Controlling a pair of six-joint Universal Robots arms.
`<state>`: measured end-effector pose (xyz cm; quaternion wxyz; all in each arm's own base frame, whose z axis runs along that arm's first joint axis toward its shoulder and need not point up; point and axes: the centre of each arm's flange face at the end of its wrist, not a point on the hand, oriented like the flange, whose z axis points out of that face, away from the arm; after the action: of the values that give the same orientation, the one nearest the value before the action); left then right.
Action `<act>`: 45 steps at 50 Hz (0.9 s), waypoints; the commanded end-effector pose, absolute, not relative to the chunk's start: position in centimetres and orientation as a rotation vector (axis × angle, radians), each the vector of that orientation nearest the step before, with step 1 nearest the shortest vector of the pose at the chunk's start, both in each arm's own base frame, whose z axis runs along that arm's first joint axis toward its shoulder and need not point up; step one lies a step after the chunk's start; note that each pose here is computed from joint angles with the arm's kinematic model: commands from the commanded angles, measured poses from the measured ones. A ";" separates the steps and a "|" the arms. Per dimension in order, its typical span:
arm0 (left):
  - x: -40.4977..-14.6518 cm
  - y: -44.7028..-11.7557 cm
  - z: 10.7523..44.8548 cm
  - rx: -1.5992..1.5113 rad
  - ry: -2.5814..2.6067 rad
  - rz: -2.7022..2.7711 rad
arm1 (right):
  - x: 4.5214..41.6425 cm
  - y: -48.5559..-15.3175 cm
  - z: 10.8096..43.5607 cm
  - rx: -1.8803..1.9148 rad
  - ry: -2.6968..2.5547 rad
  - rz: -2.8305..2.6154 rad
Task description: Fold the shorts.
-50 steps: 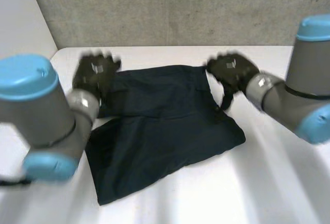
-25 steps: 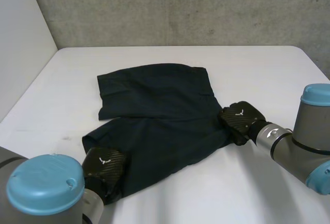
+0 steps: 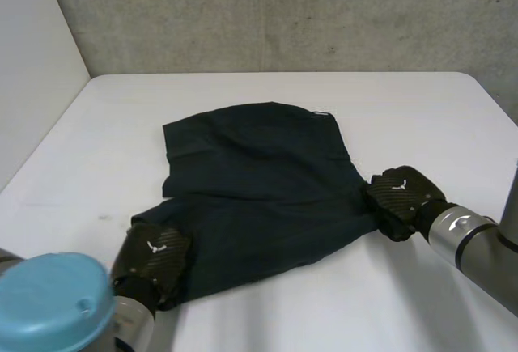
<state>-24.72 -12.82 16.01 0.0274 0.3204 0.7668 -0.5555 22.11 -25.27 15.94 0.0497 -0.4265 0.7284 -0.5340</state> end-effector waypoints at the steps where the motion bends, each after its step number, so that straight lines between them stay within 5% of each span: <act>1: -23.2 -10.8 19.1 1.193 2.161 -1.684 | 21.1 -22.7 19.1 -1.397 2.247 -1.562; 9: -21.4 -7.2 19.2 1.494 2.104 -1.379 | 17.9 -17.3 22.0 -1.840 2.302 -1.060; 16: -22.5 -8.9 20.2 1.565 2.001 -1.419 | 18.0 -18.6 23.0 -1.825 2.304 -1.154; 31: -31.1 -25.7 21.7 1.107 1.715 -1.980 | 22.1 -29.5 21.8 -1.594 2.426 -1.581; 37: -34.4 -31.3 18.7 1.048 1.631 -2.043 | 23.9 -33.9 20.5 -1.545 2.347 -1.860; 45: -35.5 -37.0 14.0 1.021 1.596 -2.045 | 26.2 -38.3 17.6 -1.522 2.210 -2.098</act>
<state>-34.72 -32.92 17.77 0.1684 0.3613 0.5678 -0.7202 24.34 -34.82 20.09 -0.1198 -0.4504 0.6838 -0.5615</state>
